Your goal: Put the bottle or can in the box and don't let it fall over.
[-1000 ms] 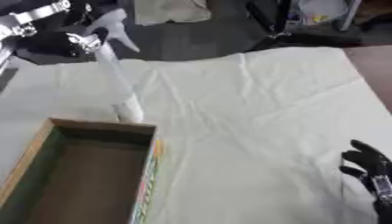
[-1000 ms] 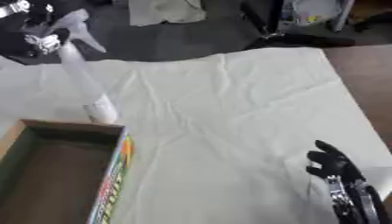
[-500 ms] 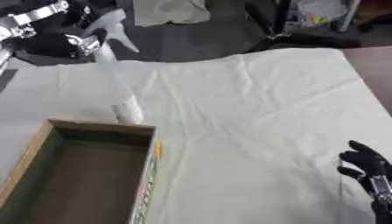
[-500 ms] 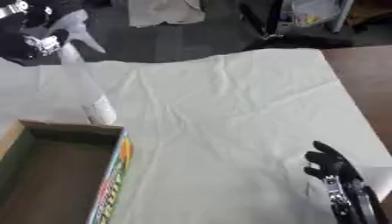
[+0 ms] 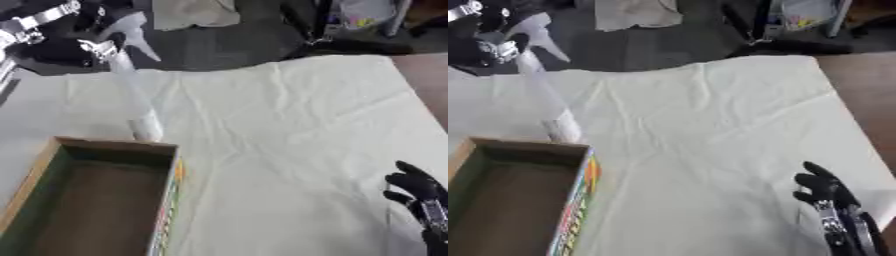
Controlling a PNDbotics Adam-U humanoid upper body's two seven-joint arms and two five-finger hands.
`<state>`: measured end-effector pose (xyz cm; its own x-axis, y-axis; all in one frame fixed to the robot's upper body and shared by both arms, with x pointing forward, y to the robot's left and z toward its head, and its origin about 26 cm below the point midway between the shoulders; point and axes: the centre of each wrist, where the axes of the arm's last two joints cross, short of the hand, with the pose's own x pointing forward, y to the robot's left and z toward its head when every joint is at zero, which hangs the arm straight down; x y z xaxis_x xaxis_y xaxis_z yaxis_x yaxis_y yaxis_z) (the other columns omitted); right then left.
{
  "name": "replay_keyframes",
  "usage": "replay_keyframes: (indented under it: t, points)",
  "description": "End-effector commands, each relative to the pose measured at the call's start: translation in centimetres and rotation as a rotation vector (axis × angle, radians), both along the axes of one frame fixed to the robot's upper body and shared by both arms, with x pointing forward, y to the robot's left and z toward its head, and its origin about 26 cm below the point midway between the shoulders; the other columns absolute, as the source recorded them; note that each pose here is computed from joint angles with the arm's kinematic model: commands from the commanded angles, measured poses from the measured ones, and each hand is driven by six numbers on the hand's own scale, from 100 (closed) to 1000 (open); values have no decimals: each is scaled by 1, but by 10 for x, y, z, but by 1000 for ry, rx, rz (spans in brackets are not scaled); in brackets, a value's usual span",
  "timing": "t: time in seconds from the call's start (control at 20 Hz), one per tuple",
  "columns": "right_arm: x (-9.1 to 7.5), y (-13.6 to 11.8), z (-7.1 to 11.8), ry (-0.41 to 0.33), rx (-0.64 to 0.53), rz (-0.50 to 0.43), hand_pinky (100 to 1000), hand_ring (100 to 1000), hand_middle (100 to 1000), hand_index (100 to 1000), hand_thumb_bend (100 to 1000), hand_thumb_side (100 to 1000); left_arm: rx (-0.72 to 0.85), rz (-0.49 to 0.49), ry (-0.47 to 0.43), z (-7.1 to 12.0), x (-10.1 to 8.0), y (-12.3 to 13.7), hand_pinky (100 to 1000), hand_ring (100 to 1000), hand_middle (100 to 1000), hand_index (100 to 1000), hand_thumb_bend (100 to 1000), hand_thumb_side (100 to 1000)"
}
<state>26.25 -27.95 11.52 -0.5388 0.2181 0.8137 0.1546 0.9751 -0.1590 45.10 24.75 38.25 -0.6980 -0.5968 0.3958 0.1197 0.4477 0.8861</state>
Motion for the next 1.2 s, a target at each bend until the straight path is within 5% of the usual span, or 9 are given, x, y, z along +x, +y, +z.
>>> replay_keyframes:
  t: [0.05, 1.2]
  points:
    - [-1, 0, 4, -12, -1, 3, 772, 845, 893, 743, 100, 830, -10, 0, -38, 14, -5, 3, 849, 536, 538, 602, 100, 399]
    - [0, 1, 5, -5, 19, 3, 775, 841, 891, 744, 100, 840, 14, -9, -50, 9, -3, 1, 801, 493, 497, 542, 100, 296]
